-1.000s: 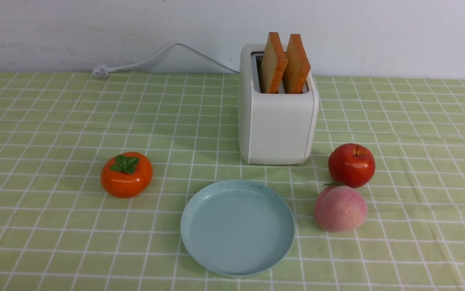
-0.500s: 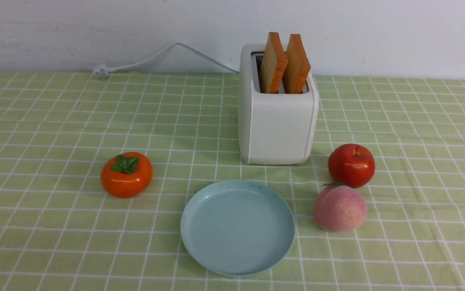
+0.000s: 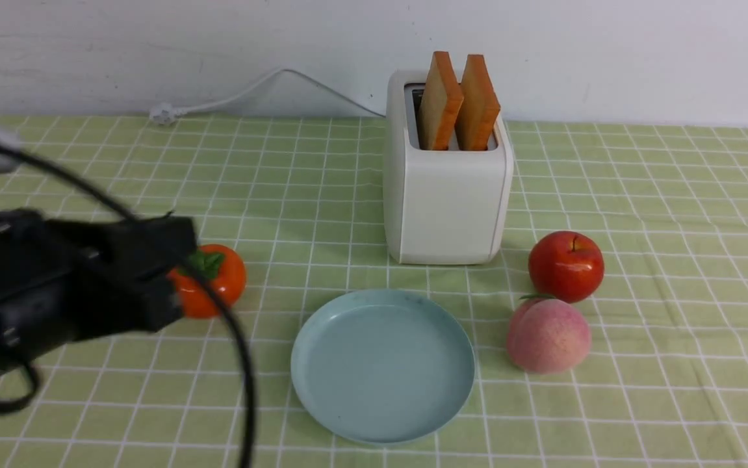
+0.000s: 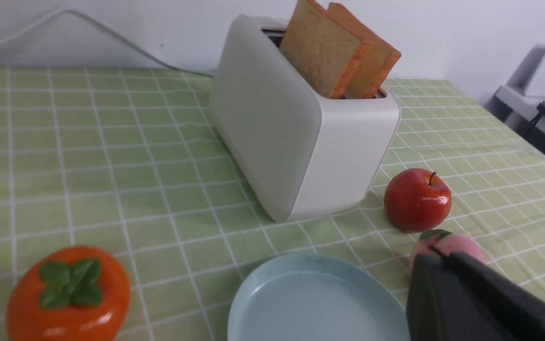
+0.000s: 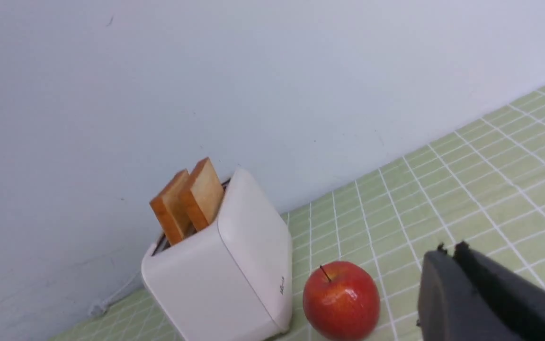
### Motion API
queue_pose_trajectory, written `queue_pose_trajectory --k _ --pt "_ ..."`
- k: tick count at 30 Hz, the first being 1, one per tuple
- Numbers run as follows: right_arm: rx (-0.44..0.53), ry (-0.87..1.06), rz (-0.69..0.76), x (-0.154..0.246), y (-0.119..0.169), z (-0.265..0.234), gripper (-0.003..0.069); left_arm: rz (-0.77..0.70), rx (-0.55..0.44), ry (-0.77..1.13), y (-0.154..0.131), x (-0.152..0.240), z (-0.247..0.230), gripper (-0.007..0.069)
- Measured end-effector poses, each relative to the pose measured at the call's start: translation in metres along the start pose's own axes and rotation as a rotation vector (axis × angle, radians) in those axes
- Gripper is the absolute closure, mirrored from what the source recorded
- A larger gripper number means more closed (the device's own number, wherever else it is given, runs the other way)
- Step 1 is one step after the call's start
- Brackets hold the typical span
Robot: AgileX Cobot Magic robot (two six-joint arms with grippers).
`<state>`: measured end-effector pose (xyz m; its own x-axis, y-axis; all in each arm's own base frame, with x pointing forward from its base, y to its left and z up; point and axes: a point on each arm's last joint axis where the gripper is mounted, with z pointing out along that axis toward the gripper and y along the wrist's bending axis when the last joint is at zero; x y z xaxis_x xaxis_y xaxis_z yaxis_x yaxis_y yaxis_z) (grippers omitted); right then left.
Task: Take toasted bread from bread machine on green coffee tablecloth place on plate.
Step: 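Reach for a toast slice standing in the toaster with the left gripper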
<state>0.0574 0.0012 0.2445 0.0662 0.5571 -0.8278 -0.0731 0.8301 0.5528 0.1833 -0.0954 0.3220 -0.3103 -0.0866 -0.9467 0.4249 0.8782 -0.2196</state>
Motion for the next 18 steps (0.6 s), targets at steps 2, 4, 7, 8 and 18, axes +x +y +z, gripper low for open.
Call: queue_pose_trajectory --k 2,4,7,8,18 --pt "0.012 0.011 -0.003 -0.006 0.004 0.002 0.0664 0.023 0.007 0.009 -0.006 -0.003 0.013 0.0638" --pt "0.056 0.053 -0.019 -0.015 0.008 0.007 0.0669 0.046 0.015 0.024 -0.02 -0.007 0.039 0.0638" --pt "0.158 0.158 -0.05 -0.024 0.011 0.013 0.0669 0.042 0.008 0.041 -0.034 -0.011 0.072 0.0638" --pt "0.205 0.222 -0.094 -0.03 0.013 0.015 0.0669 0.027 0.006 0.043 -0.038 -0.016 0.088 0.0638" --pt "0.052 0.752 -0.263 -0.025 0.045 0.012 0.0666 0.009 0.004 0.043 -0.055 -0.03 0.175 0.056"
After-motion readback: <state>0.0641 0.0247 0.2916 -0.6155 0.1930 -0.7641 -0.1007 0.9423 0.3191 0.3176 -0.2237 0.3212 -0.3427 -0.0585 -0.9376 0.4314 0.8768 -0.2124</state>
